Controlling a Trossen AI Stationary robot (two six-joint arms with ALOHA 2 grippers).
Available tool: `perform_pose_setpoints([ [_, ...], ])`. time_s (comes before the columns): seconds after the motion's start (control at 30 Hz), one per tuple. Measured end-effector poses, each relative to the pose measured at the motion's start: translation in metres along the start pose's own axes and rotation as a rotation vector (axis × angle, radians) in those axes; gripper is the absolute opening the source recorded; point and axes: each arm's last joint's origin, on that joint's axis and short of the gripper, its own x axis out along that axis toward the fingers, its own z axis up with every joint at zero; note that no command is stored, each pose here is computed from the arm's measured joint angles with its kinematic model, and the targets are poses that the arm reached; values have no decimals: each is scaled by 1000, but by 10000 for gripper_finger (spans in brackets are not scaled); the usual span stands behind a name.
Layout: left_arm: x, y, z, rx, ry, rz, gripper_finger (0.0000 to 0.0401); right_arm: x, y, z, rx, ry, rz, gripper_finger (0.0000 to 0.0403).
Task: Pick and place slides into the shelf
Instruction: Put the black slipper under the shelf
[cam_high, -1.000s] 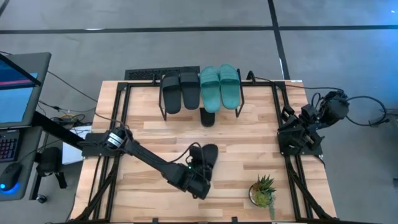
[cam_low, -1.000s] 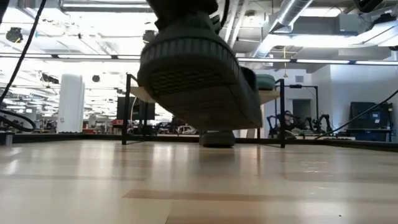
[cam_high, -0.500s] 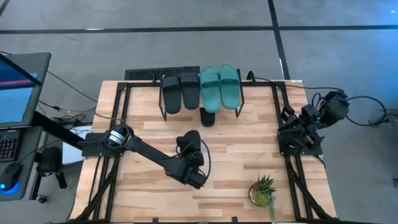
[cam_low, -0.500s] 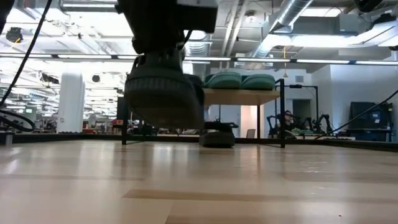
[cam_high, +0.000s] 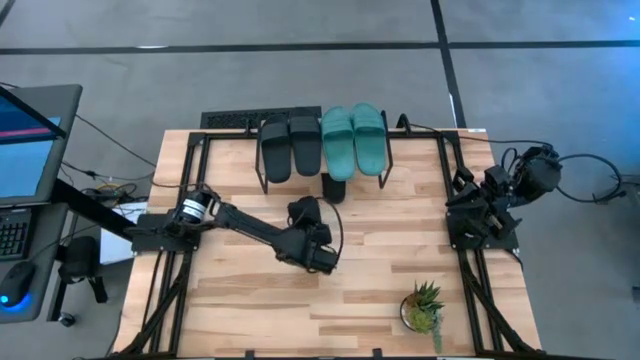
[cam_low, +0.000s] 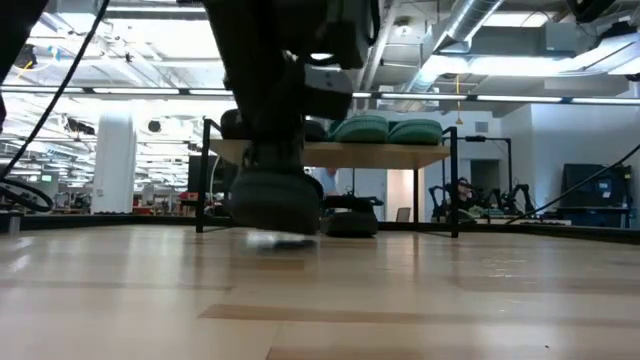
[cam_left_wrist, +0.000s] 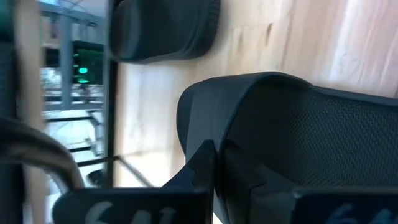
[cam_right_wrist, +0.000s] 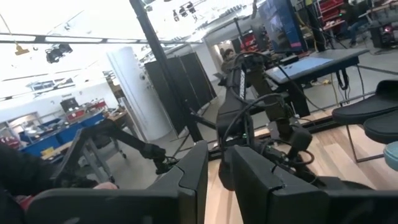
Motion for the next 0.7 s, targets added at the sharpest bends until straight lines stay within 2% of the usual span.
perform_pose_setpoints([
  [0.2,11,5,10,-6,-29,-29,0,0,0,0,0,-1,-2,61],
  [0.53,22,13,11,-14,5,-43,0,0,0,0,-5,-1,-2,61],
  [0.7,30,19,12,-34,38,-92,0,0,0,-1,-11,6,-3,61],
])
